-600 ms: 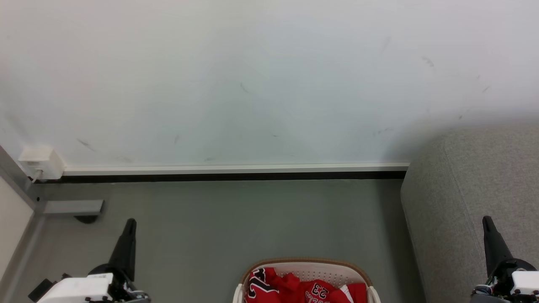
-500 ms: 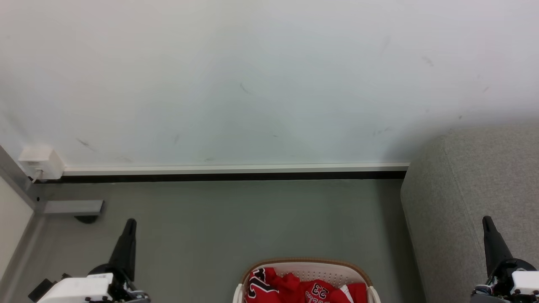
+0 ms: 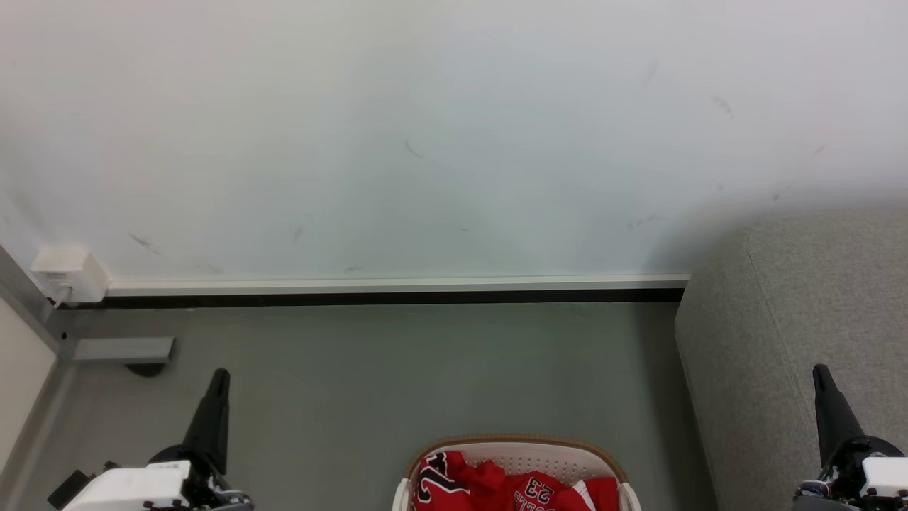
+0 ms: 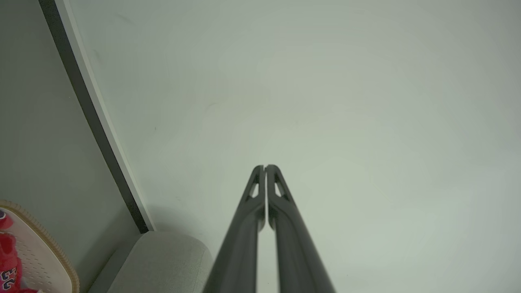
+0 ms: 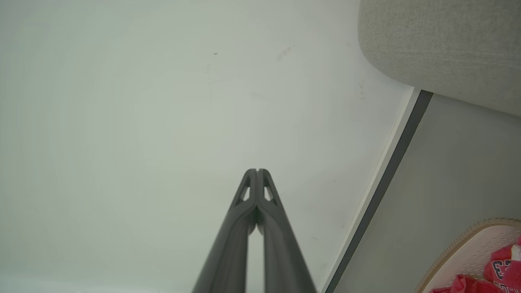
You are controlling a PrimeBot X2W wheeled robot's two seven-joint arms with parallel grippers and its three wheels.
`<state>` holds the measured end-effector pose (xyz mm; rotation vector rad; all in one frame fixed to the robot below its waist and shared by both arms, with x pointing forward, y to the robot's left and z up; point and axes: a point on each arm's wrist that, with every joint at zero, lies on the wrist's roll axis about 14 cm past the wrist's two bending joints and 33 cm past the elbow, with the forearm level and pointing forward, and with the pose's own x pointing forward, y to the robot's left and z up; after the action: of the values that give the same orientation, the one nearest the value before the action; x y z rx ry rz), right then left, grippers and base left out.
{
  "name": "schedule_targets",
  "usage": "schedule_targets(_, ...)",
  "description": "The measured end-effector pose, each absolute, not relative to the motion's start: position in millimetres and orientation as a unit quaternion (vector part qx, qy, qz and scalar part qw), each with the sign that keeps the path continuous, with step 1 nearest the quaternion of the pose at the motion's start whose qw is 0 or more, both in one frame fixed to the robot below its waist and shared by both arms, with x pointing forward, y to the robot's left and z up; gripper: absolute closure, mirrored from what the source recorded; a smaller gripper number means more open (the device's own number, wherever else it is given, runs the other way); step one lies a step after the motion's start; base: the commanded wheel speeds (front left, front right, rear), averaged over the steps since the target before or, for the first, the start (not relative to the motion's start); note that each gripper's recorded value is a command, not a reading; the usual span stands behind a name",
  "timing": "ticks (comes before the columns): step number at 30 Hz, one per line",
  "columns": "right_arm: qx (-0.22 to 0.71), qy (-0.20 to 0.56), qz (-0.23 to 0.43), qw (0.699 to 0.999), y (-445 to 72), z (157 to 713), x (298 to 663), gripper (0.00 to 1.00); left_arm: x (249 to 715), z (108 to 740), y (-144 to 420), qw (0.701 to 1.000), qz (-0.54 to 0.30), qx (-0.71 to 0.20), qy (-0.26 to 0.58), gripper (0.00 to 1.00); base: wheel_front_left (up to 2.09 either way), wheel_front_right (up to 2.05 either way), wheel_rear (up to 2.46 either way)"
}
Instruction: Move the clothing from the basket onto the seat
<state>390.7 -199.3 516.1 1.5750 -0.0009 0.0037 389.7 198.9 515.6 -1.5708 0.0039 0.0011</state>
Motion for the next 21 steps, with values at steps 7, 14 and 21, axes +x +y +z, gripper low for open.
schedule_targets(7,0.709,0.000,0.002,0.706,-199.4,516.1,390.7,1.00,389.7,515.6,198.9,0.707,0.001,-0.707,0.002,1.00,0.00,0.00,0.00)
schedule_targets(14,0.709,0.000,0.002,0.706,-199.4,516.1,390.7,1.00,389.7,515.6,198.9,0.707,0.001,-0.707,0.002,1.00,0.00,0.00,0.00)
schedule_targets(21,0.709,0.000,0.002,0.706,-199.3,516.1,390.7,1.00,389.7,515.6,198.9,0.707,0.001,-0.707,0.002,1.00,0.00,0.00,0.00)
